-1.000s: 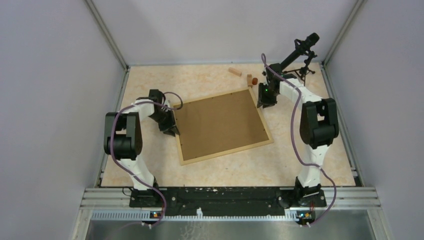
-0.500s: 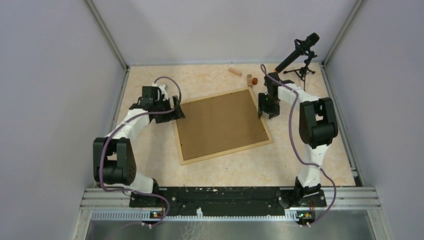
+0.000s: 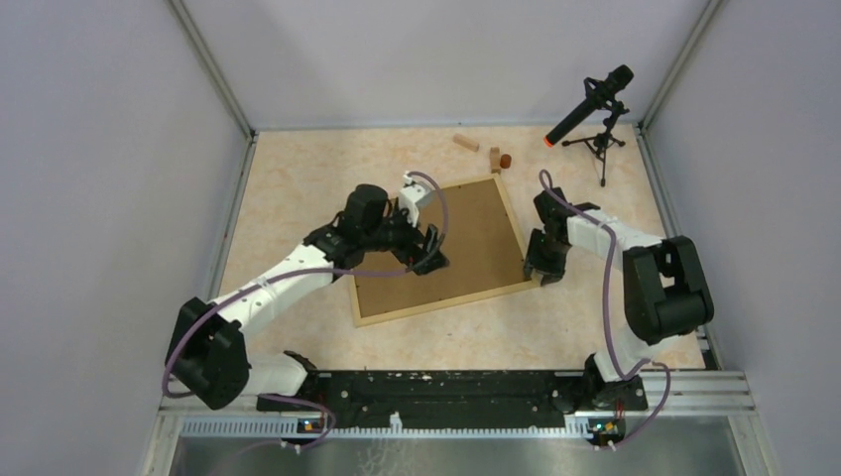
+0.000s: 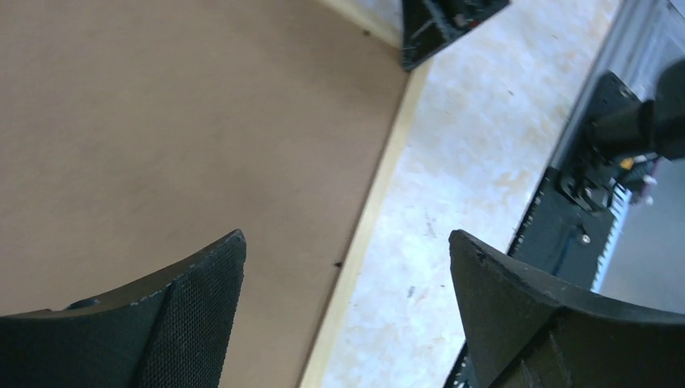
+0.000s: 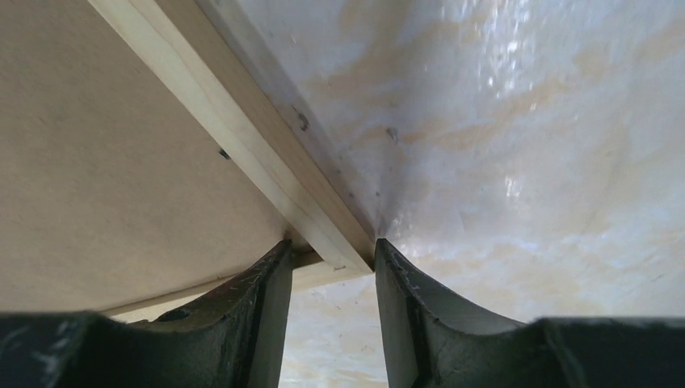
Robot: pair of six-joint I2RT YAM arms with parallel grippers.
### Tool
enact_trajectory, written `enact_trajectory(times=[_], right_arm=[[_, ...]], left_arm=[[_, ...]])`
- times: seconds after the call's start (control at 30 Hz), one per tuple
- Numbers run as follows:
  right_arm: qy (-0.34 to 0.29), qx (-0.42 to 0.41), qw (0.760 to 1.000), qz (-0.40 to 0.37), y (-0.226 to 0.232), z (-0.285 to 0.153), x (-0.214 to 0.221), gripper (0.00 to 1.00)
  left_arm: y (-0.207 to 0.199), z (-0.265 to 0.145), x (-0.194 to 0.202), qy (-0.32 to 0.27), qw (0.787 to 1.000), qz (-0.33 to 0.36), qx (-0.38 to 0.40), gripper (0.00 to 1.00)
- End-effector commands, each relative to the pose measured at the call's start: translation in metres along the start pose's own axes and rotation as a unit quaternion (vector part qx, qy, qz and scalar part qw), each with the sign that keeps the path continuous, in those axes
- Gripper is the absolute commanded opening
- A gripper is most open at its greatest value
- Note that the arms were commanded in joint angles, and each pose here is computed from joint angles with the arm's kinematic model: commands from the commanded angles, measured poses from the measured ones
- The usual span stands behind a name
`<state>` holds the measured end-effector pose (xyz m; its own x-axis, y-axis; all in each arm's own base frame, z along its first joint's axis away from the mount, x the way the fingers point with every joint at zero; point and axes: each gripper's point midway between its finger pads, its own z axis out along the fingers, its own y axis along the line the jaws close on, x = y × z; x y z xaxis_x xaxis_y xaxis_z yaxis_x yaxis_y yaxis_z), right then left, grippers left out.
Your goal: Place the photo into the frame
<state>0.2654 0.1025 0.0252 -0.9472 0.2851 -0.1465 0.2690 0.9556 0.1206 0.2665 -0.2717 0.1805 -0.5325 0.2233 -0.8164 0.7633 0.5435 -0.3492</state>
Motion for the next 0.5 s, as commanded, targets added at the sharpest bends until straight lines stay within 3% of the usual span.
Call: enact_trajectory(times=[0.0,0.13,0.27,0.47], right_arm=[[-0.018,-0.001,1.000,0.015,-0.005,-0.002,0.014,0.41],[-0.034,0.021,0.999,0.030,-0.016,0.011,0.015,0.32],[-0.030,0.063,0.997,0.039,-0.028,0.022,0.013,0.00],[-0.030,-0.012,0.998,0.054,0.000,-0.008,0.011,0.00]], left_arm=[[-0.045,0.019,-0.001,-0.001,0.996,0.062,0.060,0.96],[-0.072,0.048,0.021,0.029,0.991,0.122,0.046,0.97],[-0.079,0.078,0.041,0.079,0.981,0.176,0.003,0.96],[-0.077,0.107,0.081,0.102,0.952,0.284,-0.044,0.98]])
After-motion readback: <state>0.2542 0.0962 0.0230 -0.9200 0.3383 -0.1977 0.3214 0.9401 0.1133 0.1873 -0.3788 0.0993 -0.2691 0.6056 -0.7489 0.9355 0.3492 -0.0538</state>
